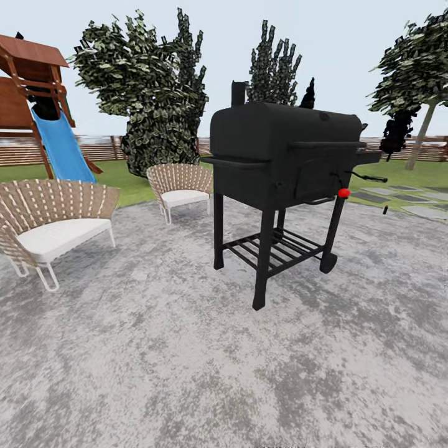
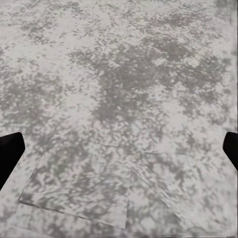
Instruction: In the garden, pick up the pesticide atomizer on the floor and spray pesticide onto both trees until each tree trunk is fully covered.
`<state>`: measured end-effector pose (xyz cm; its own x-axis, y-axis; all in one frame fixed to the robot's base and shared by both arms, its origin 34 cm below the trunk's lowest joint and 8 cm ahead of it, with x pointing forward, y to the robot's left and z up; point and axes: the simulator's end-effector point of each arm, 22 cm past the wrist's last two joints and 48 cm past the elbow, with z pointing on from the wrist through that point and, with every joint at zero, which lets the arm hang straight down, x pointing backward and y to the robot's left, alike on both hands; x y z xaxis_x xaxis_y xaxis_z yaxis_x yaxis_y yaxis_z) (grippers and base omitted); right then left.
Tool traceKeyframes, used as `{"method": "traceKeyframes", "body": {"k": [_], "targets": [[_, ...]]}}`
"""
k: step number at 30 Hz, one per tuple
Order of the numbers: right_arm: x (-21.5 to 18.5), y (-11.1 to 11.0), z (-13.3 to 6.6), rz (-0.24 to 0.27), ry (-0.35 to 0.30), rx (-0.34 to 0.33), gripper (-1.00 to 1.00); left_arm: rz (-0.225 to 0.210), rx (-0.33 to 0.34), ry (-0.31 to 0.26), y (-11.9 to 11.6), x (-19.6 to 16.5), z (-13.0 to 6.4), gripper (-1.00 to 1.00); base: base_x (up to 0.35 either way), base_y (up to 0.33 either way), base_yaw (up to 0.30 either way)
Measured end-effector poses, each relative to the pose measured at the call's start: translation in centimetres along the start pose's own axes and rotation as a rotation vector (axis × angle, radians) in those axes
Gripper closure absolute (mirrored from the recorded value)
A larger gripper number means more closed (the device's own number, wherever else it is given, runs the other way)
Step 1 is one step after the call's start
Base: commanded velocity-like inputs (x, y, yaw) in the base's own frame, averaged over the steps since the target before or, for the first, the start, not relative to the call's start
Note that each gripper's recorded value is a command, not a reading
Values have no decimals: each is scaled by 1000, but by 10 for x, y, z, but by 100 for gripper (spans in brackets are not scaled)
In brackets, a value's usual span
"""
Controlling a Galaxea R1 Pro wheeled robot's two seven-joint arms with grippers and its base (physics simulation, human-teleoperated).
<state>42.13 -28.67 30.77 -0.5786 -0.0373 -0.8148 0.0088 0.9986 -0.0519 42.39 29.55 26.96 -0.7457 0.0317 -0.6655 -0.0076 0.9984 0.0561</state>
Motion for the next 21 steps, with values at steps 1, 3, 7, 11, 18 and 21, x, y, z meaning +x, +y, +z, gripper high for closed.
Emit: {"method": "traceKeyframes", "body": {"k": [1, 3, 7, 11, 18, 21], "targets": [[0, 0, 0, 0, 1, 0, -100, 4, 1, 0, 0, 0, 0, -100, 0, 0, -300], [0, 0, 0, 0, 1, -1, -100, 9, 4, 0, -1, 0, 0, -100, 0, 0, -300], [-1, 0, 0, 0, -2, -1, -100, 2, 1, 0, 0, 0, 0, -100, 0, 0, -300], [-1, 2, 0, 0, -2, -4, -100, -2, -3, 0, 2, 0, 0, -100, 0, 0, -300], [0, 2, 0, -1, 0, -5, -100, 11, 7, 0, -2, 0, 0, -100, 0, 0, -300], [0, 2, 0, -1, 0, -5, -100, 11, 7, 0, -2, 0, 0, -100, 0, 0, -300]]}}
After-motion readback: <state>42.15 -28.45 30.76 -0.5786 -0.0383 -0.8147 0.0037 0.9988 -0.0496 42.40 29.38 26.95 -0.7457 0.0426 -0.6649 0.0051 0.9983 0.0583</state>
